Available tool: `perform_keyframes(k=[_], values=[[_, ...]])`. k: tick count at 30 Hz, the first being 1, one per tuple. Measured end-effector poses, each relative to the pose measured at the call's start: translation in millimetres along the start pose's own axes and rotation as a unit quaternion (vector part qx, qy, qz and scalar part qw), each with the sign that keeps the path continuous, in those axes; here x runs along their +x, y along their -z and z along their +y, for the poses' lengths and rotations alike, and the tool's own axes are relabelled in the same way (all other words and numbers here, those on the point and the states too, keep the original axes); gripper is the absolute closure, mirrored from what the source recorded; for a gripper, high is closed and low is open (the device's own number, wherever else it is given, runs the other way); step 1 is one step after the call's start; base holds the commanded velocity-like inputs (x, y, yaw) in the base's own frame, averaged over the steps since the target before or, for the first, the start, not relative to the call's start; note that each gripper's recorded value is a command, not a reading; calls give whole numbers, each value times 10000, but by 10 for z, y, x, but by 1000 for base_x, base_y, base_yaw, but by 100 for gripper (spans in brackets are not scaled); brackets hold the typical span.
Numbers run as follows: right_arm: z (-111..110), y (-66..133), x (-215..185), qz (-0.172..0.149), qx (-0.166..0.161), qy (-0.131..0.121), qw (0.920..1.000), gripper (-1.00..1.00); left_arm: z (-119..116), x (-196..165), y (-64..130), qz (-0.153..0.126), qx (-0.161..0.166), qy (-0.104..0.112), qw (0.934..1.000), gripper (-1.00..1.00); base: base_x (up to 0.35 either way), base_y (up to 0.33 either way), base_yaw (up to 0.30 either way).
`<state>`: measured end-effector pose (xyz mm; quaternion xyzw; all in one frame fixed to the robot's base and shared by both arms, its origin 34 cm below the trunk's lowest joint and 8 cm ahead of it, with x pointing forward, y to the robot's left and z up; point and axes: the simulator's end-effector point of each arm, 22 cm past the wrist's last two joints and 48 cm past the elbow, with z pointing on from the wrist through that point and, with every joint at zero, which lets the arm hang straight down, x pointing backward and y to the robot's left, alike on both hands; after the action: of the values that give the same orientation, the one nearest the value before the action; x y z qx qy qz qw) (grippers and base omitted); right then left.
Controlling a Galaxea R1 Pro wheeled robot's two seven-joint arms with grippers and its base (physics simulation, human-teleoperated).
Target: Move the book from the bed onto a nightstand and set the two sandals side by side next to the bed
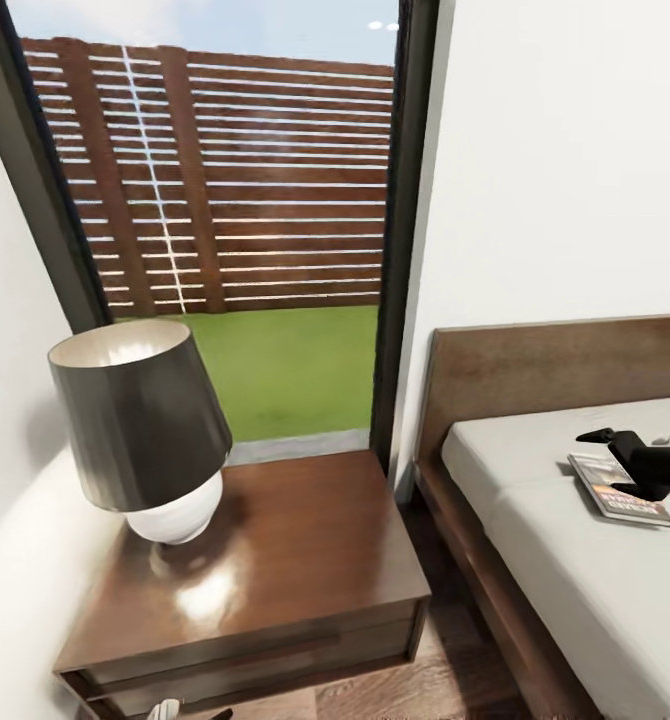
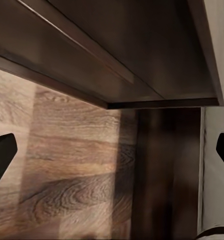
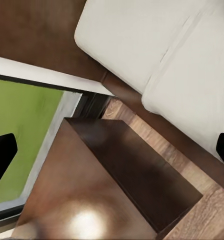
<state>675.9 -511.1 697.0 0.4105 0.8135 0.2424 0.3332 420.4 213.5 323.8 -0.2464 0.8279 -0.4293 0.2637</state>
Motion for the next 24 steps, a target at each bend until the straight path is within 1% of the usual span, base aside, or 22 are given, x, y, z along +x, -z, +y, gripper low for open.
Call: perform_keyframes(k=[5,12,24], values=[[18,11,-8,-17,-20,12,10000,-100,3,2,2,1,-3,3,10000,-100,0,0,-269],[98,51,-26,-72,-93,90,9999,-100,3,-2,6,-10,4,-17,10000,-100,0,0,-269],[128,58,-21,-81,-118,121,9998,-100,6,-9,9,-18,1,-34,10000,-100,0,0,-269]])
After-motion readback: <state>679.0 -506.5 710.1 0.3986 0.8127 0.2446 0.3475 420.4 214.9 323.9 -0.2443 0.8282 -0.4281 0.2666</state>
